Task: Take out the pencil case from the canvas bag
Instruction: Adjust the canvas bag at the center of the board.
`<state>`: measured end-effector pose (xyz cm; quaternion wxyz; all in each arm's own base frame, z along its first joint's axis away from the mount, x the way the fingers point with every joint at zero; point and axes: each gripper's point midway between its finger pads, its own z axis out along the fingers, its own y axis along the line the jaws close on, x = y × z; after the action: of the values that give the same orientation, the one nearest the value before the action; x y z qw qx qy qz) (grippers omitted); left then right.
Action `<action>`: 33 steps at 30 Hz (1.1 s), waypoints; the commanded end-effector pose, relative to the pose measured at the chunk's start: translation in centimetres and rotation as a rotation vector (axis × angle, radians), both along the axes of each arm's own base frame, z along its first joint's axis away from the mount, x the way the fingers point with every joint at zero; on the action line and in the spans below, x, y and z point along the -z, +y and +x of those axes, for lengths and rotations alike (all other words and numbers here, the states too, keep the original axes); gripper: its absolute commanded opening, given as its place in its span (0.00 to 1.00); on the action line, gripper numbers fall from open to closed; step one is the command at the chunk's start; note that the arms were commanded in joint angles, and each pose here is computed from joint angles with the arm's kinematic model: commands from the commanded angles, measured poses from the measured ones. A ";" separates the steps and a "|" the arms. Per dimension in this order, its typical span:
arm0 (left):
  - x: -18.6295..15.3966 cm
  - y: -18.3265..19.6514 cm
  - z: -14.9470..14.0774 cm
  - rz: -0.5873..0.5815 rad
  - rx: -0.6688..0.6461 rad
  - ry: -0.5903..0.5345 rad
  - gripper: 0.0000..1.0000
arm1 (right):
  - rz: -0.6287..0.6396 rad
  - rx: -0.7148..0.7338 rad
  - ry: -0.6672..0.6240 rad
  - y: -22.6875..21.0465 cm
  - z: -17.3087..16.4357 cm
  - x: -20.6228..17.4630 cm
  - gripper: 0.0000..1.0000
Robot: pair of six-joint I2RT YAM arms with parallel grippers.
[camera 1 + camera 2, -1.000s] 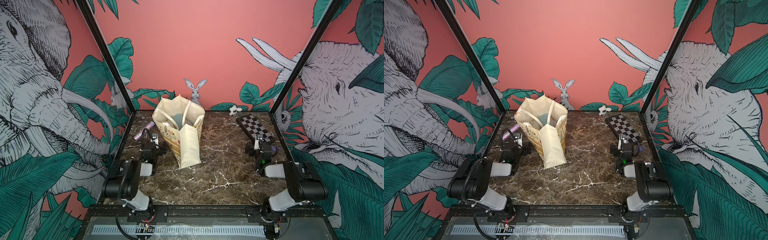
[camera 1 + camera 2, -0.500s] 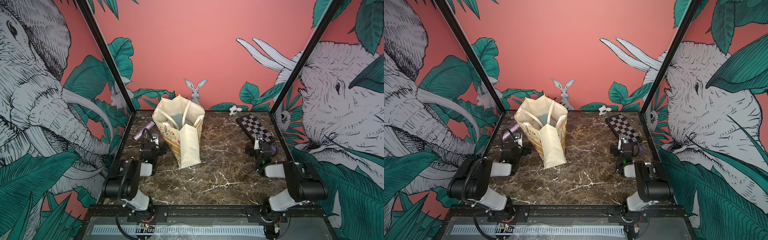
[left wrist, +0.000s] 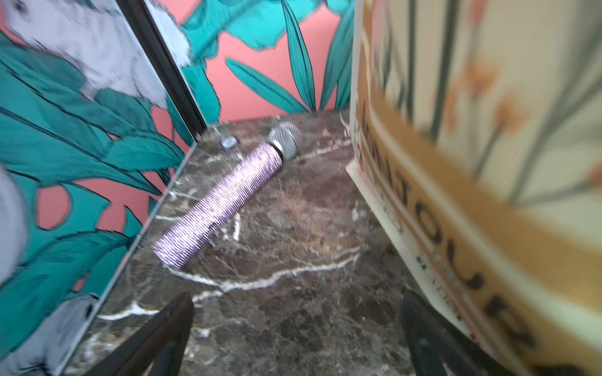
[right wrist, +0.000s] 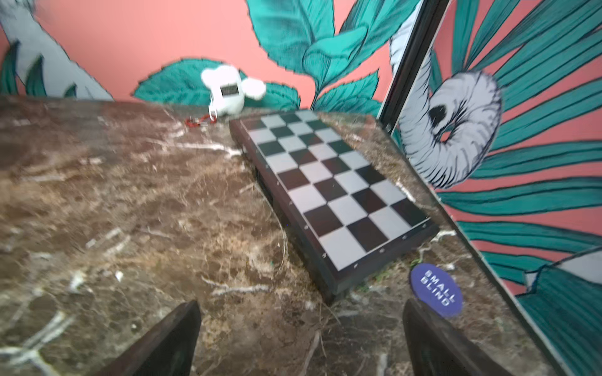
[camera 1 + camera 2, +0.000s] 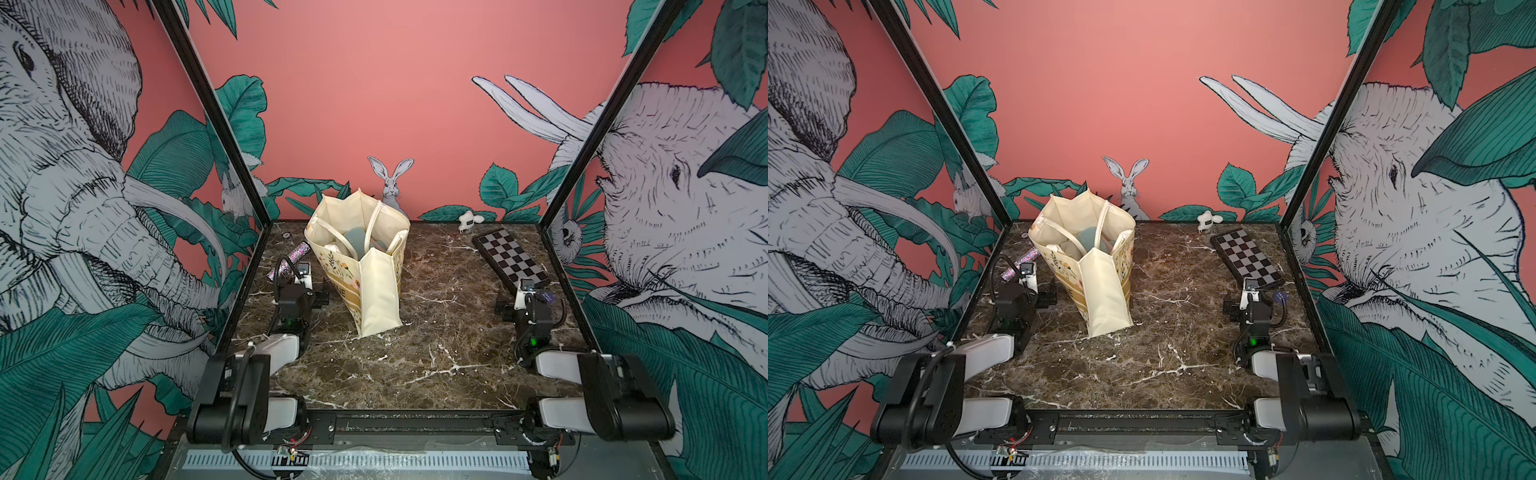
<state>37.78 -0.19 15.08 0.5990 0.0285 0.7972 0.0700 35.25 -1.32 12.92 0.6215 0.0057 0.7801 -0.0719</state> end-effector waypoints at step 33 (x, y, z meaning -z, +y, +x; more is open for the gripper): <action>-6.7 1.4 -6.9 -0.425 -0.356 0.492 0.99 | 0.638 -0.381 0.413 18.2 4.8 -14.9 0.99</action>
<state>32.98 0.90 23.67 0.4310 -0.2027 0.8790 -0.0229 40.65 14.53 26.47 0.4456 0.0630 0.8511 0.2704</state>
